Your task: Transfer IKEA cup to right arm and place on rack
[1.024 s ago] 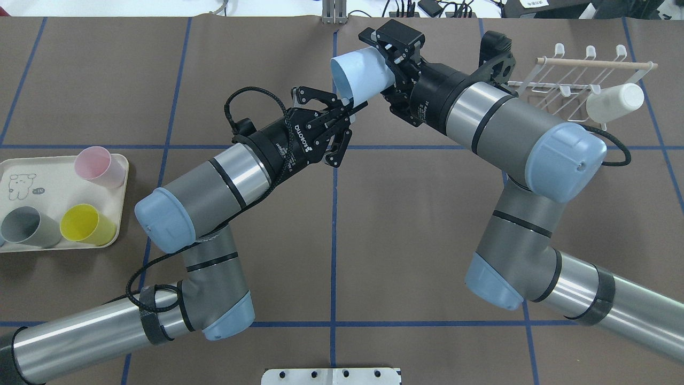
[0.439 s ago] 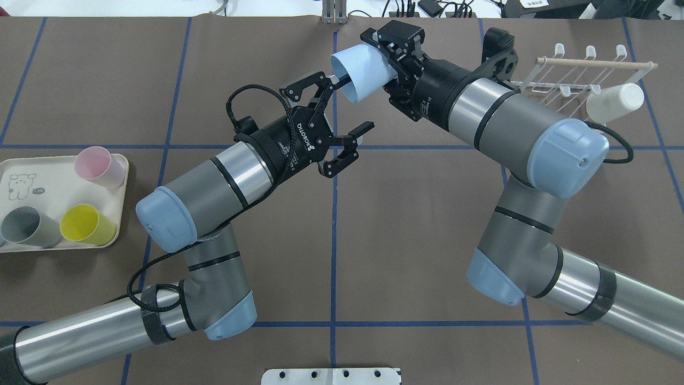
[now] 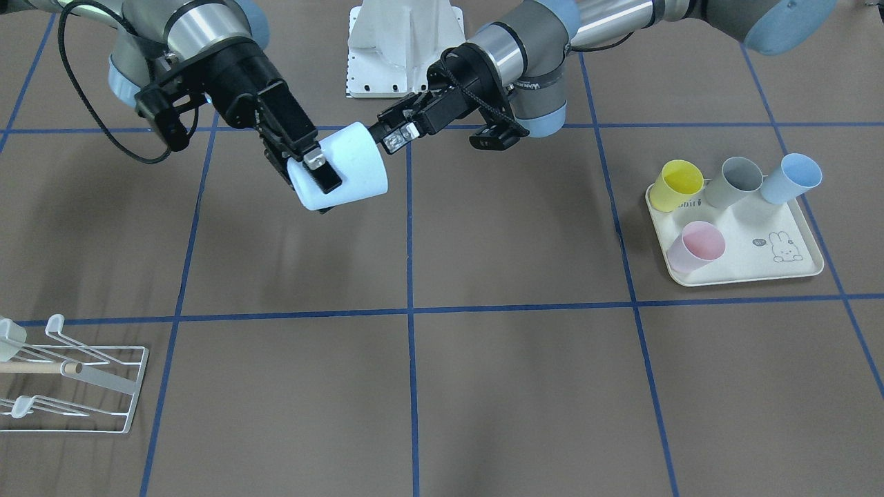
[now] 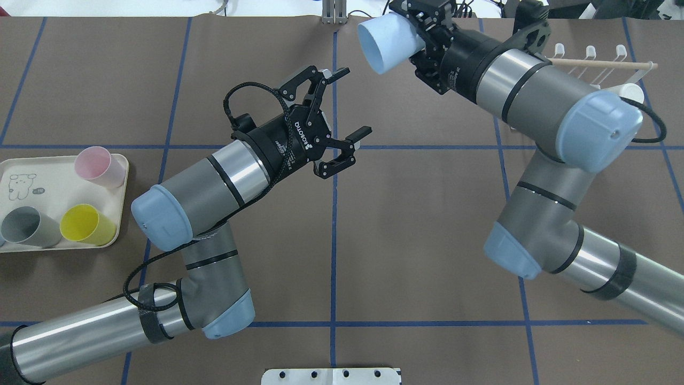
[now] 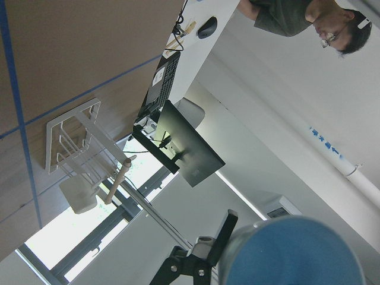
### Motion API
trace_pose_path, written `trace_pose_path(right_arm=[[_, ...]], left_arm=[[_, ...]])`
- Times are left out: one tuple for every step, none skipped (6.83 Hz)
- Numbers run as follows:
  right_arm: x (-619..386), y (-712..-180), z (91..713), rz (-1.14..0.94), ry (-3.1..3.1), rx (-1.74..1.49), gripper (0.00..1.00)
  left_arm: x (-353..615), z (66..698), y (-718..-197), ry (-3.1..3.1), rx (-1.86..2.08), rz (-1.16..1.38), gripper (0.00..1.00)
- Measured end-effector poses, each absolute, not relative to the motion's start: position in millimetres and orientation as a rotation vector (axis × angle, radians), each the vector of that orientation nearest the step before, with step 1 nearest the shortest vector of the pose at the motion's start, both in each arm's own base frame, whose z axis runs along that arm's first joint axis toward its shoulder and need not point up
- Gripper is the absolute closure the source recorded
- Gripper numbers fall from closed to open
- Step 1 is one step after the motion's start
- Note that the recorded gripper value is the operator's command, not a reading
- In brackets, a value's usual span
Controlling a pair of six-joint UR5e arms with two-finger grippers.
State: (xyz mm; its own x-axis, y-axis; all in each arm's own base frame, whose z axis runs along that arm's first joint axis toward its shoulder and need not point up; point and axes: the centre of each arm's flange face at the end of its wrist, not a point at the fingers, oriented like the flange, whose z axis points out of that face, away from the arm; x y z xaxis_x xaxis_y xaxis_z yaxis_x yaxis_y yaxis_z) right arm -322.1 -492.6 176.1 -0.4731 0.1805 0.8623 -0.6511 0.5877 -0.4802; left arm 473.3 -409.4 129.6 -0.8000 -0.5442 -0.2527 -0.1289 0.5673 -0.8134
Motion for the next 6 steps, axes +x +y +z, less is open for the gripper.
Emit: trace_pose_path(right_arm=[[-290,-520,189,1.029,-1.759,0.427,1.0],[-255,-547,210,0.988,-1.669,0.49,1.0],[-225,-565,238,0.932,-1.548,0.564,1.0],[-204,-573,271,0.875,-1.42,0.631,1.0],[-185,-573,310,0.814,-1.285,0.694,1.0],[-162,-568,354,0.739,-1.128,0.769,1.0]], left_arm=[[469,129,-410,2.325,-0.481,-1.123,0.0],[464,126,-411,2.33,-0.395,-1.09,0.0],[459,123,-414,2.327,-0.298,-1.056,0.0],[453,123,-424,2.291,-0.216,-1.026,0.0],[451,124,-438,2.209,-0.143,-0.99,0.0],[451,126,-449,2.118,-0.054,-0.947,0.0]])
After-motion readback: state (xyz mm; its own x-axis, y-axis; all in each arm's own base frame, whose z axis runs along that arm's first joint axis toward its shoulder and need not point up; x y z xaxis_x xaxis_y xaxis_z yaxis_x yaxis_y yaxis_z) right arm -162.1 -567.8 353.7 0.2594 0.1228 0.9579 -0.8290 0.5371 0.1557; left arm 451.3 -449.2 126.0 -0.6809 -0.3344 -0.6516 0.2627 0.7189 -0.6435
